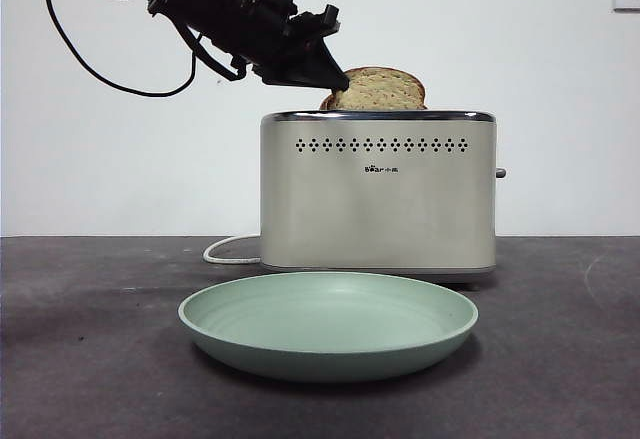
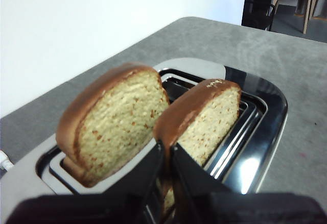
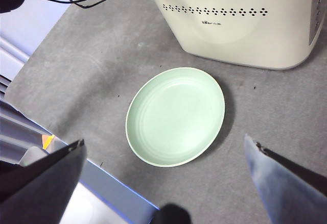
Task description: Take the bread from the toaster,put the bread on the plate,put the plate on the table
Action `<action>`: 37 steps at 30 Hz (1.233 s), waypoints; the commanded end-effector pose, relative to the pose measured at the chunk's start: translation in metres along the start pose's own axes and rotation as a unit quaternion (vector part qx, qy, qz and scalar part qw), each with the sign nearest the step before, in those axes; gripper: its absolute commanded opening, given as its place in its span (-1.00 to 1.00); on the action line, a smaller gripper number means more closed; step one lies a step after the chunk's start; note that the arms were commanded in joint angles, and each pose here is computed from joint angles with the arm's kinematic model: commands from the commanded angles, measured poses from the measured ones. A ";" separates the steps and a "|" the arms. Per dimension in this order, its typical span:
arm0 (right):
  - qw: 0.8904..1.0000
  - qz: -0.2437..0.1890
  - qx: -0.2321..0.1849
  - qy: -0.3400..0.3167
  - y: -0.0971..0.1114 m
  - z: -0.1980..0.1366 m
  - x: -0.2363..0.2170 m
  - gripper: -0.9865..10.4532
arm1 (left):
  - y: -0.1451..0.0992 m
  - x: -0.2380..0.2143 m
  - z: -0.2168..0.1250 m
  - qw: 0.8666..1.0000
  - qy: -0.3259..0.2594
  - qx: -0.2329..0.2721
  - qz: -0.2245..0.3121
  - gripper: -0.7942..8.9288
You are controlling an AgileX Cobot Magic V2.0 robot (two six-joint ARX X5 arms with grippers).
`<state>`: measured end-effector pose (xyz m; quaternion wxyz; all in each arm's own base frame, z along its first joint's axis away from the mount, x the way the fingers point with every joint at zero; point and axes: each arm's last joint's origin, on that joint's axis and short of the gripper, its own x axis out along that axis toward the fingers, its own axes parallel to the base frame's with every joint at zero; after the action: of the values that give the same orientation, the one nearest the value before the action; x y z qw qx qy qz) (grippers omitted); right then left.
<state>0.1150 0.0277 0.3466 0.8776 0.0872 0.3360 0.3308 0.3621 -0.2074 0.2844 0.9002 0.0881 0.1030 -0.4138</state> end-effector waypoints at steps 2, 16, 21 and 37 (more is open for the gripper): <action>1.000 0.000 0.002 -0.001 0.001 0.000 0.000 0.11 | -0.001 0.002 0.002 1.000 -0.015 -0.004 0.001 -0.85; 1.000 0.000 0.002 0.000 0.000 0.000 0.000 0.11 | 0.001 -0.031 0.074 0.997 -0.073 0.017 0.027 -0.85; 1.000 0.000 0.002 0.000 0.000 0.000 0.000 0.11 | 0.000 -0.052 0.104 0.995 -0.074 0.017 0.063 -0.85; 1.000 0.000 0.004 0.003 -0.001 0.001 0.002 0.11 | -0.038 -0.207 0.158 0.987 -0.070 0.010 0.147 -0.85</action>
<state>0.1174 0.0279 0.3457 0.8760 0.0884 0.3403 0.3302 0.2221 -0.1228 0.4866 0.9543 0.0833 0.0177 -0.2864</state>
